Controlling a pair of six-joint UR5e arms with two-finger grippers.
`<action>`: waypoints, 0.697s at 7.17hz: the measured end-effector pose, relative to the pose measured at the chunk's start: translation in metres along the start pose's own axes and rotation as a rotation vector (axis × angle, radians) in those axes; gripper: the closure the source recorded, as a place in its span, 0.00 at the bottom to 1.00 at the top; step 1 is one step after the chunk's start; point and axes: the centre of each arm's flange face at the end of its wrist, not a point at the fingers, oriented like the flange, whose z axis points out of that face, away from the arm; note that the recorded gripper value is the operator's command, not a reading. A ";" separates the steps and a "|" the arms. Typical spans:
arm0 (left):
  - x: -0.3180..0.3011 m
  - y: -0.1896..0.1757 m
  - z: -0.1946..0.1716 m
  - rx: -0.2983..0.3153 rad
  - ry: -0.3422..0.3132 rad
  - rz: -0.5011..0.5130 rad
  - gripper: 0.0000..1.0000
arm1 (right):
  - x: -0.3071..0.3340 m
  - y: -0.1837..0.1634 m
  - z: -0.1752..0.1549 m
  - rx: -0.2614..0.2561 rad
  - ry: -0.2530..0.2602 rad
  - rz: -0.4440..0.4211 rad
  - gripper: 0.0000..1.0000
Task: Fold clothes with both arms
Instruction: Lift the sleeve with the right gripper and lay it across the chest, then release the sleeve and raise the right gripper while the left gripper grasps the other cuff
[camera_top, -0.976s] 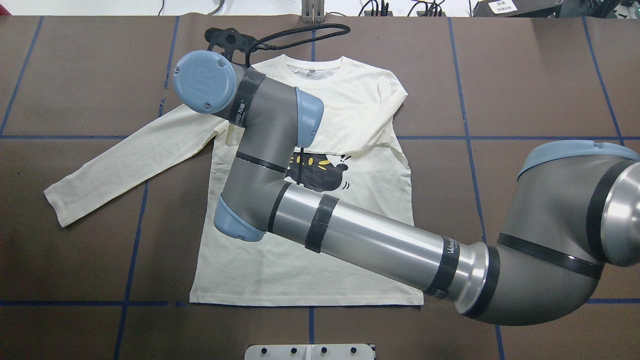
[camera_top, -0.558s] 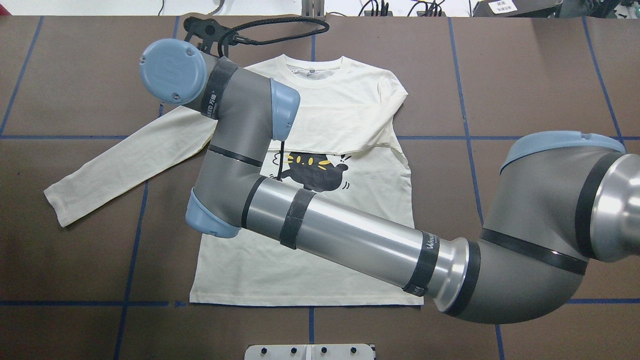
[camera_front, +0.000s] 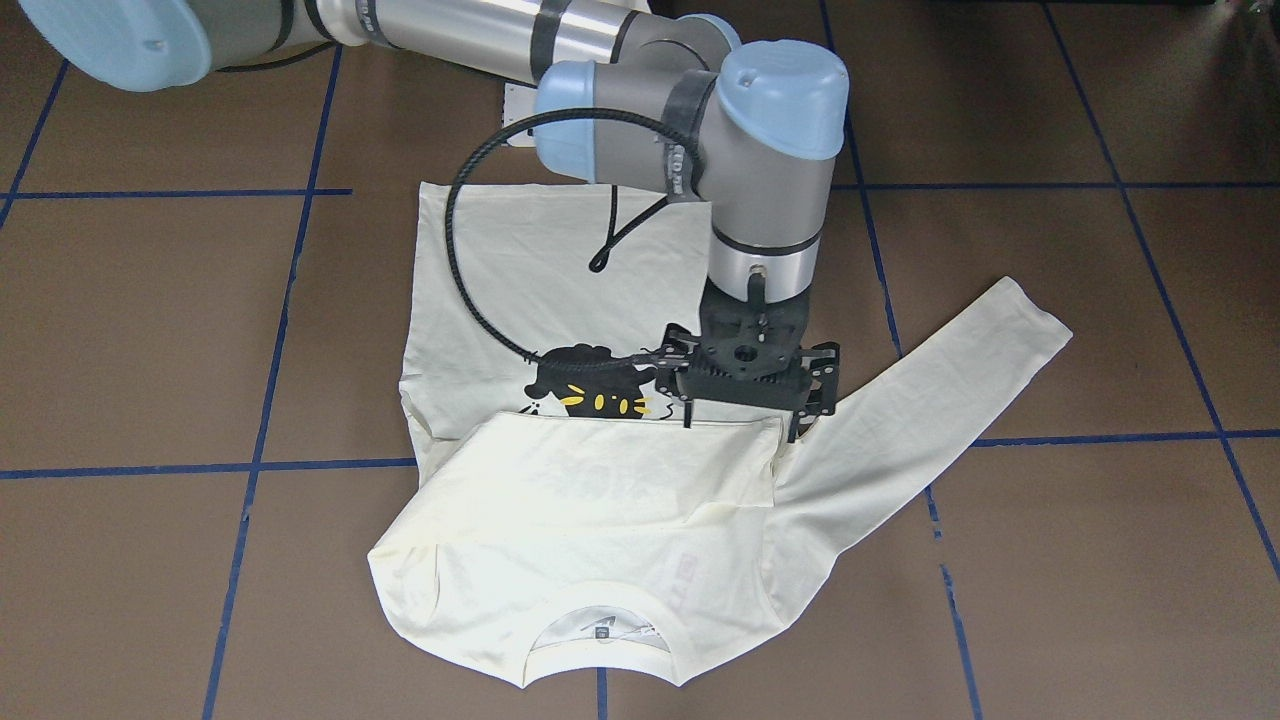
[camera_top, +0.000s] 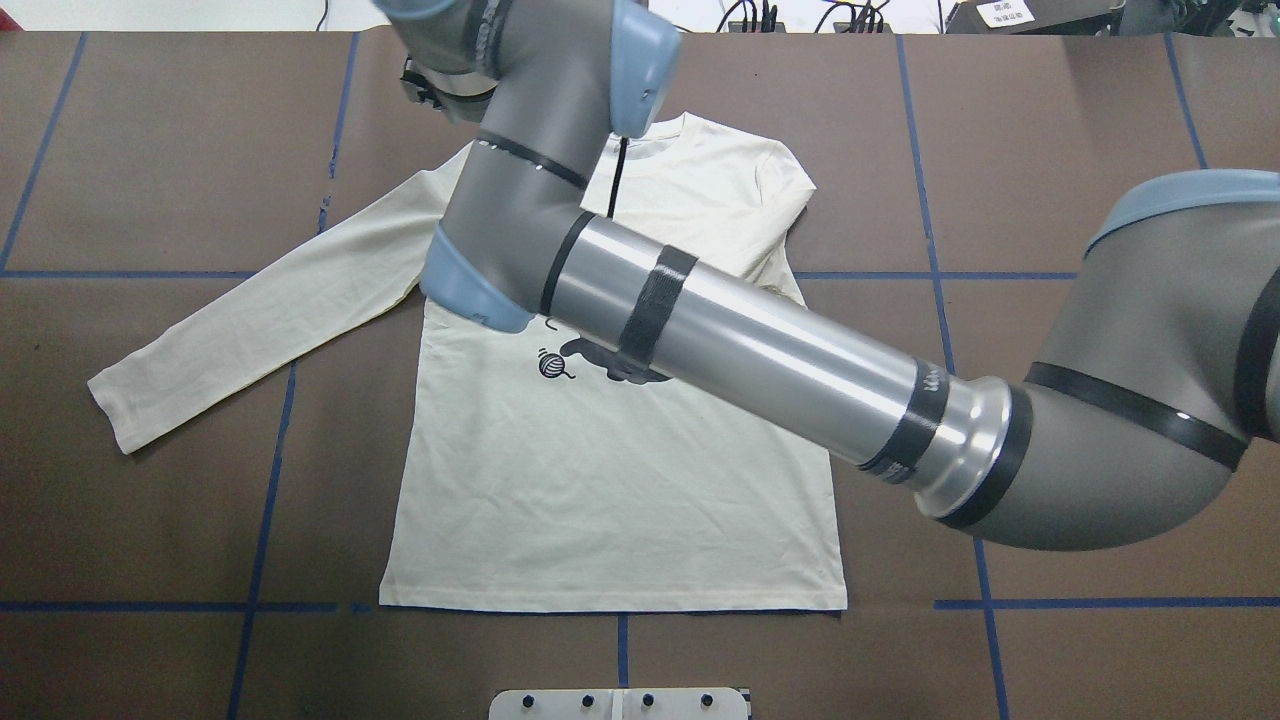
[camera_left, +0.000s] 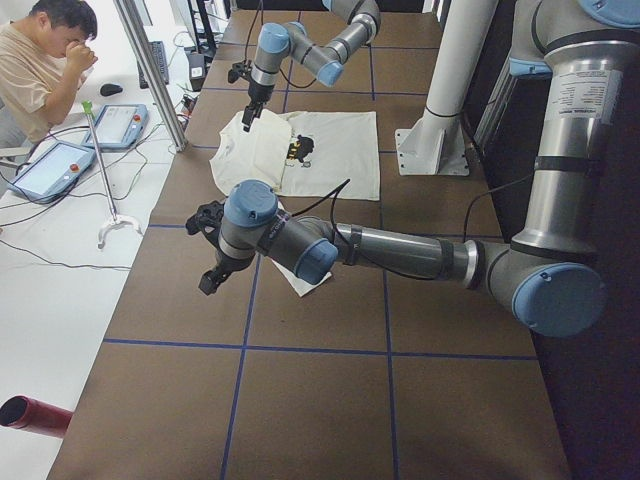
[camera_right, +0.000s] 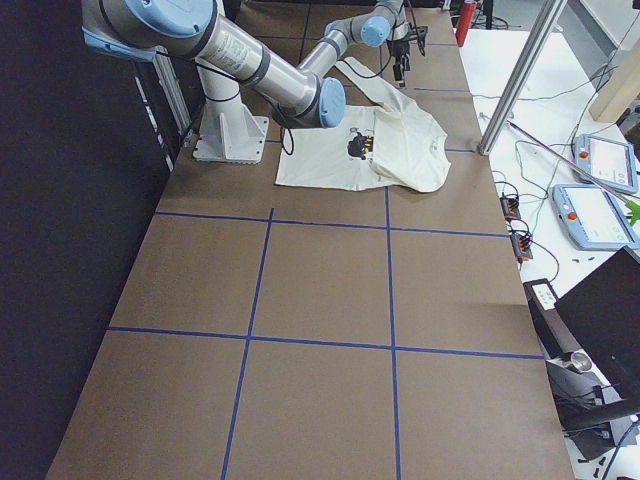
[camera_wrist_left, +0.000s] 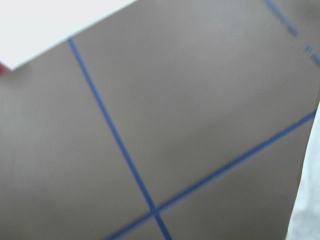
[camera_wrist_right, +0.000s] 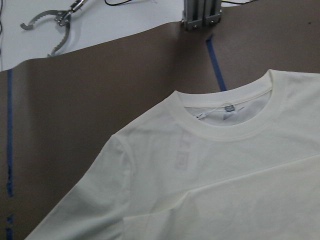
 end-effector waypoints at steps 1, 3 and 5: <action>0.009 -0.011 -0.006 0.045 0.011 0.015 0.00 | 0.055 -0.031 0.001 -0.049 0.015 -0.067 0.00; 0.059 -0.011 0.017 0.060 0.122 0.056 0.00 | 0.197 -0.093 0.002 -0.118 0.004 -0.228 0.00; 0.126 0.007 0.053 0.002 0.189 0.040 0.00 | 0.343 -0.135 -0.008 -0.151 -0.010 -0.360 0.00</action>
